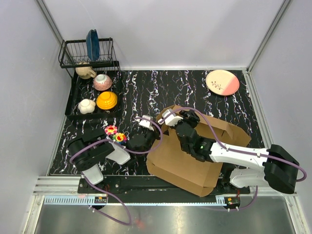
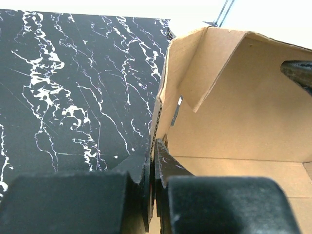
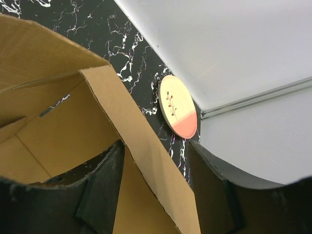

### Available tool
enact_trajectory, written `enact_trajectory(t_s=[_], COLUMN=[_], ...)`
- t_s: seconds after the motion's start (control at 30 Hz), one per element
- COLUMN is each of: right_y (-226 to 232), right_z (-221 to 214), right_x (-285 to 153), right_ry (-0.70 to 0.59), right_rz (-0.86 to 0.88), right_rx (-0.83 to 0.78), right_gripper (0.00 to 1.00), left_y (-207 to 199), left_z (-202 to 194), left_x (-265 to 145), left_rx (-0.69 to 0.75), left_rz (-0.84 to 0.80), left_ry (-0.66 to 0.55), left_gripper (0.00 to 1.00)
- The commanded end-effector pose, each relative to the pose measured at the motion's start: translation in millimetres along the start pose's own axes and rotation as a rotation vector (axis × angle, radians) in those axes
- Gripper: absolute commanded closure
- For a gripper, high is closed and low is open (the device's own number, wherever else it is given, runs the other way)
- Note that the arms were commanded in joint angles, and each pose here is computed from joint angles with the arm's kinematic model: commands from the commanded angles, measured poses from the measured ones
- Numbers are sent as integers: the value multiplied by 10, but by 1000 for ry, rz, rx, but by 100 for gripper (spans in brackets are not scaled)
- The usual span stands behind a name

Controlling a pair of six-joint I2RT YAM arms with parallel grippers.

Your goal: Fold the paper box

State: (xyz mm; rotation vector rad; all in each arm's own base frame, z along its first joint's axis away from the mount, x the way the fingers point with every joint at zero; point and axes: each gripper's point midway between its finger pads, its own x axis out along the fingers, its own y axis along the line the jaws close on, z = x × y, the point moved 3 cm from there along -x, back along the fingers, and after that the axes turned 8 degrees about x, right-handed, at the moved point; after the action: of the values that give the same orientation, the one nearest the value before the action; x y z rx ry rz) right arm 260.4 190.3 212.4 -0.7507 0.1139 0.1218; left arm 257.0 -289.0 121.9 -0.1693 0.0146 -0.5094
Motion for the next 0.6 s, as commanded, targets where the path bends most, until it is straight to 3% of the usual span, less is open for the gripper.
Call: enact_trajectory(t_s=[0.0,0.27,0.57], right_y=[-107,-46,-34], right_z=[137,-4,-5], right_x=[-47,-17,-20], right_ry=[-45,-18,-22], right_rz=[-12,-12,-1], right_rx=[37,-5,2], right_gripper=[41,54,93], left_y=[-69,-53,-80], left_z=[688,779,817], left_x=[-9,-31,-14], left_rx=[-61,-13,-26], left_rz=[-19,-16,-24], left_ry=[-265,-282,-293], left_gripper=[100,100,100])
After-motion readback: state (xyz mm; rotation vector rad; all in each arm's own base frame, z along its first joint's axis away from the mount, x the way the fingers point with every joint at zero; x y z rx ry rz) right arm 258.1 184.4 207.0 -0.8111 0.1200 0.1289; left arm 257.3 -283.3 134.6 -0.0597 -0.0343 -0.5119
